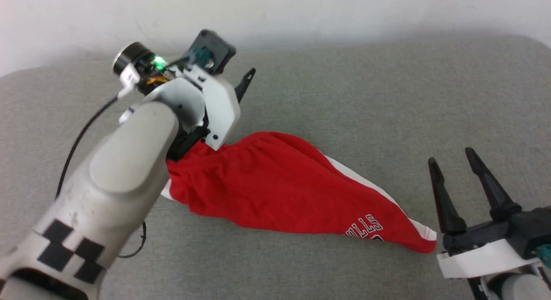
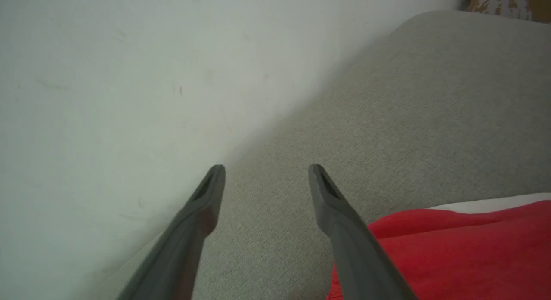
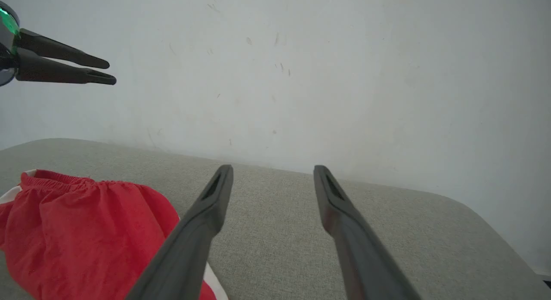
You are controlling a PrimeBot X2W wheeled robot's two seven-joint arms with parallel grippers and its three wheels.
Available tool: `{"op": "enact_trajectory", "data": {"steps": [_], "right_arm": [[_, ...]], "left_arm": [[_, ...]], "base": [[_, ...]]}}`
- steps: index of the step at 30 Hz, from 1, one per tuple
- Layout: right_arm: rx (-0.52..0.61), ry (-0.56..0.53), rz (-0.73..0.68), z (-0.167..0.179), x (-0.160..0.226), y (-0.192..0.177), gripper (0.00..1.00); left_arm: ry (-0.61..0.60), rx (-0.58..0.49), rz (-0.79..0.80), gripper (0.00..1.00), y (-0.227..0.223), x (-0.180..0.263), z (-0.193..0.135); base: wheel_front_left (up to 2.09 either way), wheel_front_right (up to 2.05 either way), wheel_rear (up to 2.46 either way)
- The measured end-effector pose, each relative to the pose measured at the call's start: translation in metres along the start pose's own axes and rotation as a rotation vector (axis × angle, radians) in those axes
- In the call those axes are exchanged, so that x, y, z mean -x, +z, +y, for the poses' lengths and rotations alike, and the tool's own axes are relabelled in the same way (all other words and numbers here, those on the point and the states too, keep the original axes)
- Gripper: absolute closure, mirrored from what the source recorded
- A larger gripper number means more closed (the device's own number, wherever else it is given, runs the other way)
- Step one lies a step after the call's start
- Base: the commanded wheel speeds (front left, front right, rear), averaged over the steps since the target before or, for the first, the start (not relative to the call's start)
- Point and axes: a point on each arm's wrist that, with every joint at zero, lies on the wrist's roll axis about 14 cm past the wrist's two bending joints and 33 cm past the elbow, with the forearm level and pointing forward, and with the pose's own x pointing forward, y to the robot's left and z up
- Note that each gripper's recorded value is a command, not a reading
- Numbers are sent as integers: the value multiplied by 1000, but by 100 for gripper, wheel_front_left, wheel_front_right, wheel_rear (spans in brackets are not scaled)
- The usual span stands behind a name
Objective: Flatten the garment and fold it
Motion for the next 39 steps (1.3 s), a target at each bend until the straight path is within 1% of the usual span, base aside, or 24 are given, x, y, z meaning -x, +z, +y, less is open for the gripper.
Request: {"op": "enact_trajectory", "data": {"steps": [6,13,18,23,26,28,29,30,31,35,39], "right_arm": [[-4,-35,25,-3,5,-9,0],[-3,-68,50,-11,1,-18,0],[-7,-88,66,-17,-6,-27,0],[-8,-119,123,-25,-2,-45,0],[-3,-144,144,-32,3,-50,0],[1,-157,153,-36,5,-53,0],[3,-157,154,-37,5,-53,0],[4,-154,154,-36,4,-53,0],[4,-148,151,-34,3,-52,0],[7,-137,126,-32,-2,-46,0],[9,-130,95,-31,-4,-36,0]], "left_arm": [[-191,21,309,0,-45,-19,-36],[-347,-47,549,0,-90,-30,-65],[-415,-59,626,0,-112,-46,-80],[-494,-112,777,0,-145,-43,-100],[-527,-159,805,0,-150,-41,-106],[-536,-166,805,0,-152,-41,-107],[-537,-163,798,51,-151,-41,-106],[-536,-160,781,87,-150,-42,-106],[-536,-152,762,100,-149,-42,-107],[-536,-115,650,100,-135,-44,-112],[-499,-80,462,100,-101,-48,-103]], "base": [[0,0,0],[0,0,0],[0,0,0],[0,0,0],[0,0,0],[0,0,0],[0,0,0],[0,0,0],[0,0,0],[0,0,0],[0,0,0]]}}
